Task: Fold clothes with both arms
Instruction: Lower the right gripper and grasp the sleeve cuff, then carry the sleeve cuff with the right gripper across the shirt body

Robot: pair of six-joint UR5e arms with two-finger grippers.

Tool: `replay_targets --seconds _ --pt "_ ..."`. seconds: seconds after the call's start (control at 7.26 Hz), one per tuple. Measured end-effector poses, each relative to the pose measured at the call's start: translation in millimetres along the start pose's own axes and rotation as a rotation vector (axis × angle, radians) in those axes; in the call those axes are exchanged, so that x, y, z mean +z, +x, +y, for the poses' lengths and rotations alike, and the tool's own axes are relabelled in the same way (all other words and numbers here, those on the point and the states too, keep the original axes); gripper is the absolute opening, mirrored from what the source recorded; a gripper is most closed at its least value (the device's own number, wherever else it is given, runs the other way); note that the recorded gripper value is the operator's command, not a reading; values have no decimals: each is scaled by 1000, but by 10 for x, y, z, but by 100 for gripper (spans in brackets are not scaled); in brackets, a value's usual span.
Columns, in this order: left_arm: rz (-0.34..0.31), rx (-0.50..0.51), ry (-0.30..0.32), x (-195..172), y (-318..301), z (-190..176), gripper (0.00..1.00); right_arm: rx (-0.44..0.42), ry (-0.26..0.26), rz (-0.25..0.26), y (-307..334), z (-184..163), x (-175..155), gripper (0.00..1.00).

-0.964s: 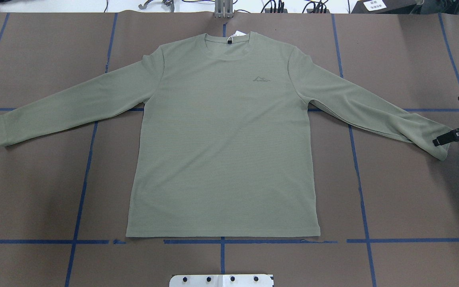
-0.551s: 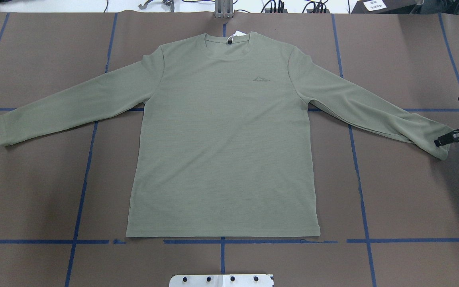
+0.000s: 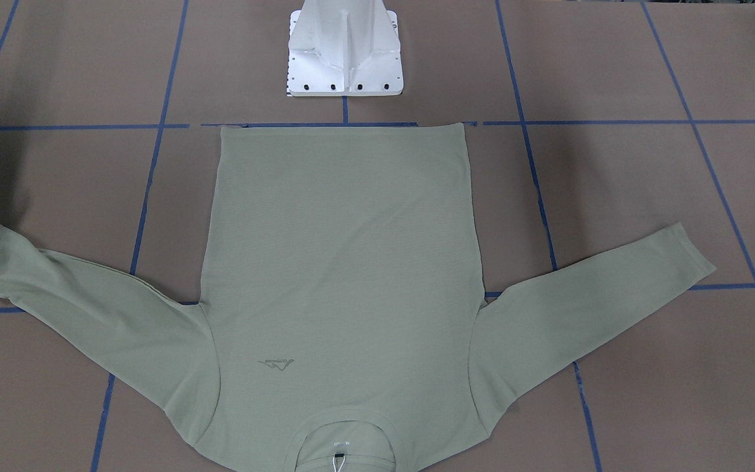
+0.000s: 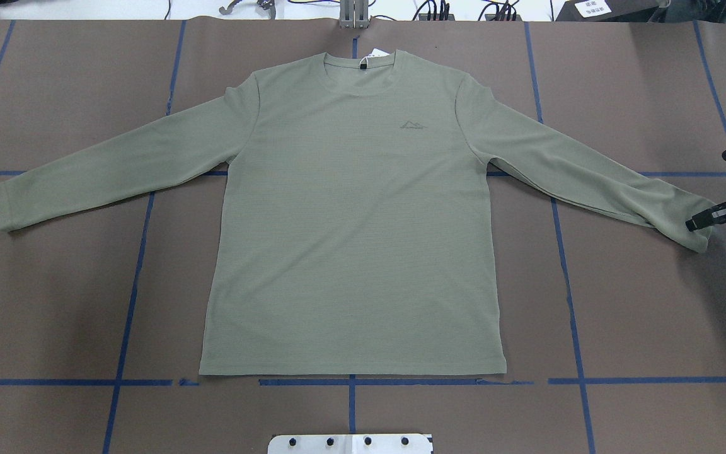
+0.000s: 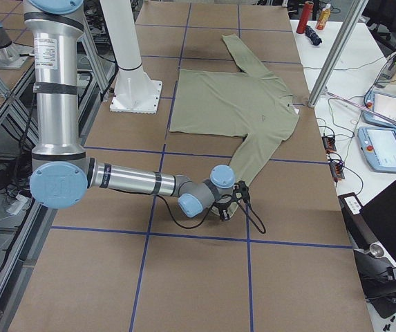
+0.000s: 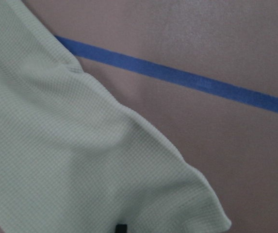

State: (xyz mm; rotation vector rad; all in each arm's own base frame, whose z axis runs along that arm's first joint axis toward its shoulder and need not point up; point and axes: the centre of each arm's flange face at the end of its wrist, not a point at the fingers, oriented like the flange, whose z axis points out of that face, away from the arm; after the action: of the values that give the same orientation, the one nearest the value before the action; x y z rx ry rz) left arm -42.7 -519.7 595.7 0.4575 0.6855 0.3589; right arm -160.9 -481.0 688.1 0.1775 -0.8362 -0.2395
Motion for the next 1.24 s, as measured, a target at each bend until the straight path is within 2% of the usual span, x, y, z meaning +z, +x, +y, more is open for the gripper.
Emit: replay_targets --seconds 0.69,0.96,1.24 --pt "-1 -2 1 -2 1 -7 100 21 -15 -76 -271 -394 -230 0" --pt "0 -1 3 -14 11 -14 100 33 5 -149 -413 -653 -555 0" --pt "0 0 4 -18 14 -16 100 103 18 -215 -942 -1232 -1025 0"
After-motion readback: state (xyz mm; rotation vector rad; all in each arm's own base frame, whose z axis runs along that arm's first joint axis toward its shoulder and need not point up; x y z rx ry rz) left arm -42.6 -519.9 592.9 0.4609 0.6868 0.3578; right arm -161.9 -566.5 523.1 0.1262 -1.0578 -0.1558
